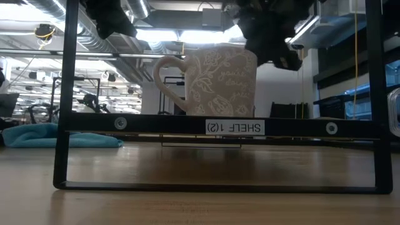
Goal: Stack small to large cups/mugs on shelf
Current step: Put the light gray mug on the shelf
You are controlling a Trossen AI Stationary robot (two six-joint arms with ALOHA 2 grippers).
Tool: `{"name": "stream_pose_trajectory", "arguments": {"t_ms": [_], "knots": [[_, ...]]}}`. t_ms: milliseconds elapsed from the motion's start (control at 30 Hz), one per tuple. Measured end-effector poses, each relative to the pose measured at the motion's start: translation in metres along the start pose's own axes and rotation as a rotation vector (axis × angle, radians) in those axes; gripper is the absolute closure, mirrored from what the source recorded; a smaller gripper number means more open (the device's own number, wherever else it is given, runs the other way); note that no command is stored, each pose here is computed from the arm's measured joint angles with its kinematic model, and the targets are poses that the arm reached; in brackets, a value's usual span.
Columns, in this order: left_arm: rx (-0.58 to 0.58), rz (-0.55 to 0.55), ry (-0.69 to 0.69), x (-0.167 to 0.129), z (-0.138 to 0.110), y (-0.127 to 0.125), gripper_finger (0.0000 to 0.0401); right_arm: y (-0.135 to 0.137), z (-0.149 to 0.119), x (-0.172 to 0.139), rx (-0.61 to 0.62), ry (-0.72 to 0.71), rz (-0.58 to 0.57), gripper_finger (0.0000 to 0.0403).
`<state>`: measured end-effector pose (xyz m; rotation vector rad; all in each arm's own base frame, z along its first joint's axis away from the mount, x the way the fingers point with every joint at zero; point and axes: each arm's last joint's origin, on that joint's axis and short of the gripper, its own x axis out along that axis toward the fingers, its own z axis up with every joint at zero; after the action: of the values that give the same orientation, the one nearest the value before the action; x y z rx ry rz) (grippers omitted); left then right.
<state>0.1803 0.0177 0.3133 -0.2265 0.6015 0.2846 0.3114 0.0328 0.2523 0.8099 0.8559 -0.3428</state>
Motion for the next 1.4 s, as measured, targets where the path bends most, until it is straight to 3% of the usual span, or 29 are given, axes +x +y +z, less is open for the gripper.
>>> {"name": "stream_pose_trajectory", "arguments": {"t_ms": [133, 333, 667, 1067, 1400], "knots": [[0.0, 0.005, 0.017, 0.0, -0.002, 0.0, 0.0387, -0.006, -0.004, -0.009, 0.003, 0.04, -0.057, 0.0348], [0.0, 0.008, 0.028, 0.0, -0.003, 0.001, 0.0387, -0.004, -0.014, -0.012, 0.022, 0.117, -0.05, 0.0397], [0.0, 0.011, 0.026, 0.0, -0.003, 0.001, 0.0387, 0.008, -0.035, -0.011, 0.09, 0.16, -0.04, 0.0397], [-0.001, 0.011, 0.025, 0.0, -0.003, 0.001, 0.0387, 0.013, -0.037, 0.012, 0.11, 0.128, -0.042, 0.0397], [0.0, 0.011, 0.026, 0.0, -0.003, 0.001, 0.0387, 0.015, -0.042, 0.024, 0.113, 0.209, -0.008, 0.0398]]}}
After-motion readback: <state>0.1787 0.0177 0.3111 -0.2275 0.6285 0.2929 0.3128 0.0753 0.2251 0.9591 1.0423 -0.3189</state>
